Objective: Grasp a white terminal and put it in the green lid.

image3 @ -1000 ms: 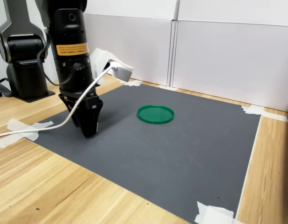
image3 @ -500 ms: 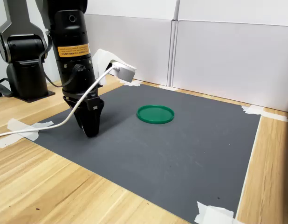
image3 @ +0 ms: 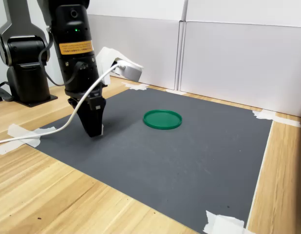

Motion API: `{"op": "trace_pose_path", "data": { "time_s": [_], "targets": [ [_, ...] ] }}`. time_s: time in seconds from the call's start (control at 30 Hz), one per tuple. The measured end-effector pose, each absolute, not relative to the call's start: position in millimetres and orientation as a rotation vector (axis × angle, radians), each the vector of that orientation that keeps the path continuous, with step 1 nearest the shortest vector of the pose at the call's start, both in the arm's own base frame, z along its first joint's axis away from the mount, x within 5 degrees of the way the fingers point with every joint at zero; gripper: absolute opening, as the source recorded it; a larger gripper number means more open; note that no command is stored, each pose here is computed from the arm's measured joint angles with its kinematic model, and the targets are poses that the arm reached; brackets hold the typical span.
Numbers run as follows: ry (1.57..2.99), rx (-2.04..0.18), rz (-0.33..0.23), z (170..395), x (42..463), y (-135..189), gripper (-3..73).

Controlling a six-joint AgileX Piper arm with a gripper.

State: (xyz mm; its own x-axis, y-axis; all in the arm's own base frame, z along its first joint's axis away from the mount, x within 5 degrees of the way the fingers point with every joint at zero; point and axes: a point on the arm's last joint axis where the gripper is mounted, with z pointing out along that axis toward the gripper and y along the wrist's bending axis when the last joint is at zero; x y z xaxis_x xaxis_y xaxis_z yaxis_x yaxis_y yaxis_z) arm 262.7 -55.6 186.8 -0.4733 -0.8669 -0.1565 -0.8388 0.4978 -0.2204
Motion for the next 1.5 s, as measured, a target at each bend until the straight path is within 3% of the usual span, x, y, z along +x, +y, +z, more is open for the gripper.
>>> {"op": "trace_pose_path", "data": {
  "time_s": [0.27,0.5,0.73,1.0,1.37,1.5],
  "targets": [
    [2.512,-1.360,-0.086,235,265,-51,9.0],
    [2.488,-1.384,-0.072,282,274,-38,9.0],
    [2.432,-1.490,-0.057,300,279,5,9.0],
    [2.369,-1.540,-0.025,282,295,54,9.0],
    [2.402,-1.646,0.028,225,322,85,9.0],
    [2.425,-1.671,-0.013,210,329,83,9.0]
  ]
}}
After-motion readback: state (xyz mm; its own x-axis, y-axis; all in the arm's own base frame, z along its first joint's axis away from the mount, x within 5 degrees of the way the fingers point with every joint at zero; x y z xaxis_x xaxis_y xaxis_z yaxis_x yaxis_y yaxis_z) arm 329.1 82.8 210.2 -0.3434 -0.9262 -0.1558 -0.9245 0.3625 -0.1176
